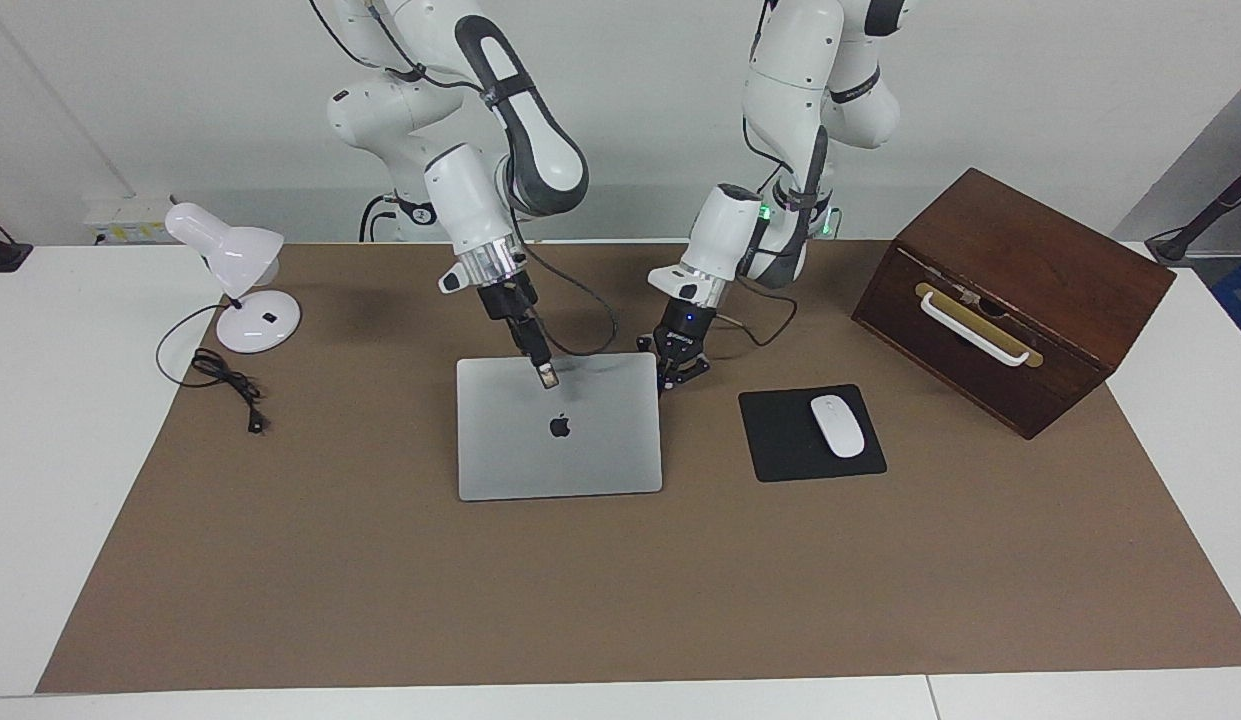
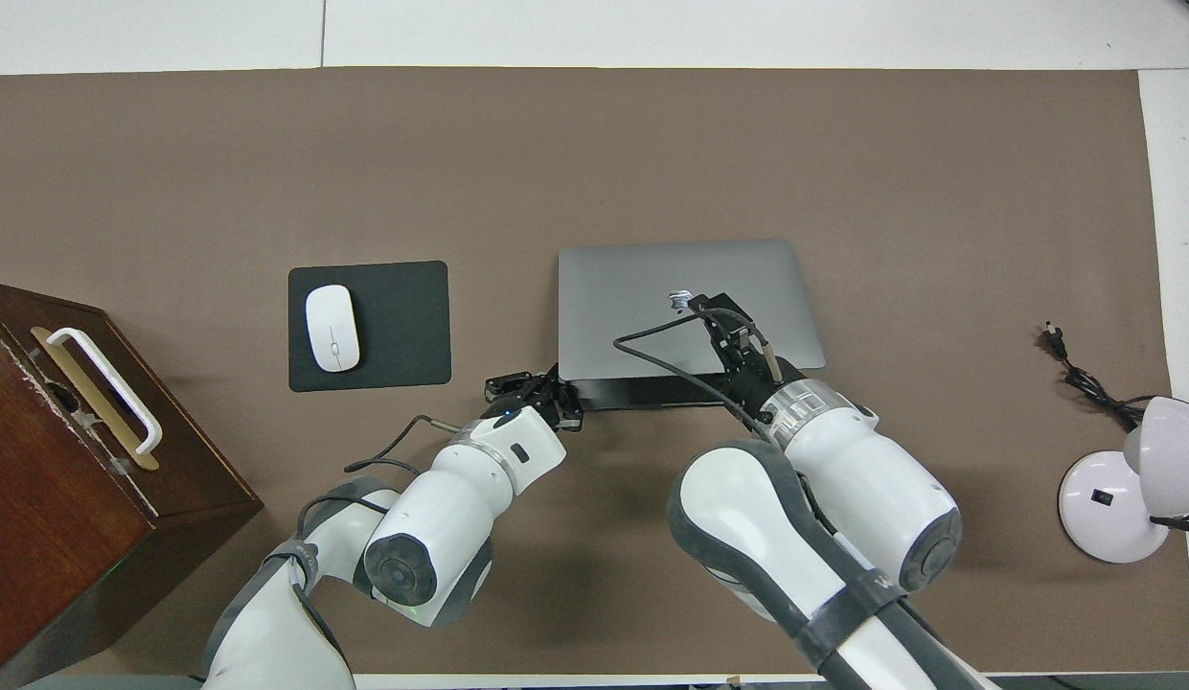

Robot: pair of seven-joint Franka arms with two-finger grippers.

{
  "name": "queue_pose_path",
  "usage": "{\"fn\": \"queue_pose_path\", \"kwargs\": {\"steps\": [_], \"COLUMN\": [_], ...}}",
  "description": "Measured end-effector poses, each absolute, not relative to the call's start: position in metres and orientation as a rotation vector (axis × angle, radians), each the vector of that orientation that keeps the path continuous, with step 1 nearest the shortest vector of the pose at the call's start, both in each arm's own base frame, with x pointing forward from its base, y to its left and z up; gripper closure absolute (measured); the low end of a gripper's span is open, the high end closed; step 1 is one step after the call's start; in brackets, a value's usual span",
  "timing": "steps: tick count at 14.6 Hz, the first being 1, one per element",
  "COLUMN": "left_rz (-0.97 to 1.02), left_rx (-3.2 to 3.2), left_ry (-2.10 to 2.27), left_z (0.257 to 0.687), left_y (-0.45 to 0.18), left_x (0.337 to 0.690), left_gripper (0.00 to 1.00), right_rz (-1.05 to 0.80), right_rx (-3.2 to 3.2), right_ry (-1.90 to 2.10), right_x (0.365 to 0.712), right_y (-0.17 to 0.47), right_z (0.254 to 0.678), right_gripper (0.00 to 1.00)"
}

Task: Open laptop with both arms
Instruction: 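Lift the laptop lid edge with the right gripper while the left gripper holds the base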

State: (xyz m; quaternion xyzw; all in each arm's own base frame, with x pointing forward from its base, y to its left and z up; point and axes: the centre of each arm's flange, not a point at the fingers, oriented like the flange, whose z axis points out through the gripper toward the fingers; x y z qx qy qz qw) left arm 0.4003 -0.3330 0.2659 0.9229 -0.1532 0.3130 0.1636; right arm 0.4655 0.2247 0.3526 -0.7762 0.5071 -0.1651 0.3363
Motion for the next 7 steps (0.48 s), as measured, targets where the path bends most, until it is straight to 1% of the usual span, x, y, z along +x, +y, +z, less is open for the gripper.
{"fn": "queue_pose_path", "kwargs": {"steps": [7], "left_rz": [0.892], "left_rx": [2.632], "left_ry": [-0.430], "left_z": [0.266], "left_y": [-0.334], "left_x": [0.400], "left_gripper": [0.99], "right_rz": [-0.492], "right_rx": [-1.971], "right_ry": [1.301], "right_x": [0.492], "right_y": [0.236], "right_z": [0.374], "right_gripper": [0.00]}}
